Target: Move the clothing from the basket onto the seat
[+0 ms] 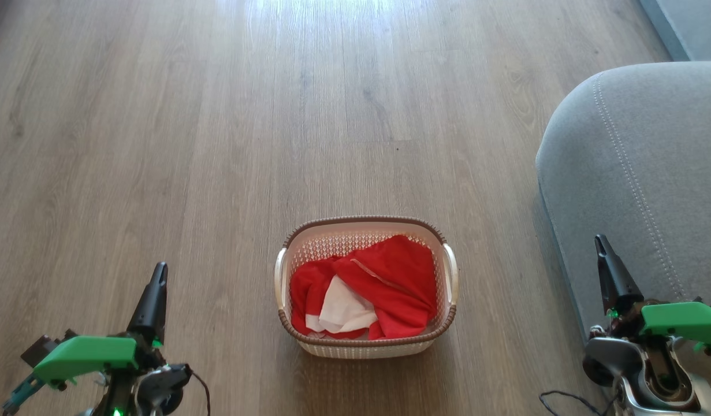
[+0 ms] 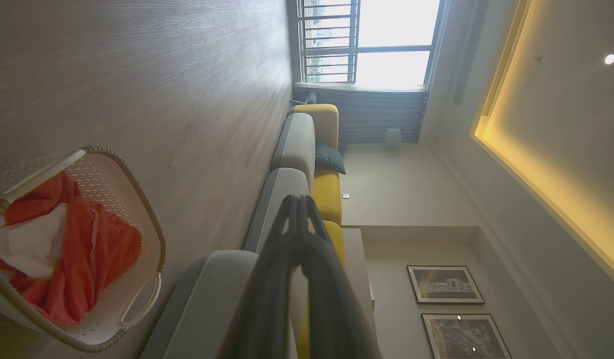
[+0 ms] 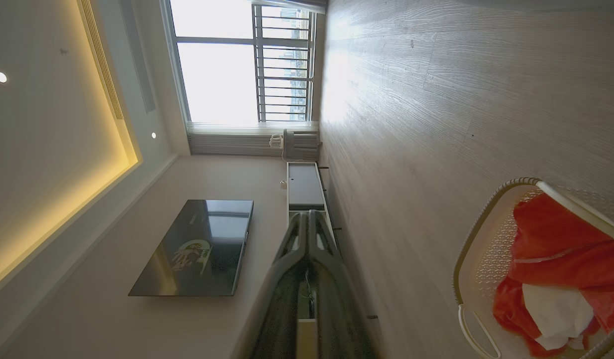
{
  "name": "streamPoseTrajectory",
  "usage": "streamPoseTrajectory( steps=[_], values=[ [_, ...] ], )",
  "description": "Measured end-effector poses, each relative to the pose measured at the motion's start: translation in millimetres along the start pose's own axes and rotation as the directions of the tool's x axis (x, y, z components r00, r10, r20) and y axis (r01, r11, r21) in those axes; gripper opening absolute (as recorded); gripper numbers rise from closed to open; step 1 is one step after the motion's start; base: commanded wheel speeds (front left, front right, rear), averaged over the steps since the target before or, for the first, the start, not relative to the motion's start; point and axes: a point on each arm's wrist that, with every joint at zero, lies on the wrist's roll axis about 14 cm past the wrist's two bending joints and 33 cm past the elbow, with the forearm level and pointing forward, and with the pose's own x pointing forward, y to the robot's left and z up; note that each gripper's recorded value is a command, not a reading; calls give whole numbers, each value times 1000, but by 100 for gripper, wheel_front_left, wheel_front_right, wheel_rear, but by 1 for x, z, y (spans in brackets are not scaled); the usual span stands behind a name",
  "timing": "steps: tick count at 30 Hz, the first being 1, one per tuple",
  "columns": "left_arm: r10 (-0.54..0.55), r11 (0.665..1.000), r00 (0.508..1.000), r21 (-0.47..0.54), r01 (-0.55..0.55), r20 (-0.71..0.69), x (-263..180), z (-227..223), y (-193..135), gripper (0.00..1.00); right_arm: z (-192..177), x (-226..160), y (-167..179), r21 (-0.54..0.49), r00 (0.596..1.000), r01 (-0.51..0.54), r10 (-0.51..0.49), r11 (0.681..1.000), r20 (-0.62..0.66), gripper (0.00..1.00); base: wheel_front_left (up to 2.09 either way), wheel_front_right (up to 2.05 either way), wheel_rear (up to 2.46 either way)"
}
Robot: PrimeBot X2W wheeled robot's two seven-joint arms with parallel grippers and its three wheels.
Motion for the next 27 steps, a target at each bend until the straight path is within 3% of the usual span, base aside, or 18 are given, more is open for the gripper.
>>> streamPoseTrajectory(
  steps=[27],
  values=[
    [0,1000,1000,0,0,0,0,0,0,0,0,0,0,0,1000,0,0,1000,0,0,0,0,0]
  ],
)
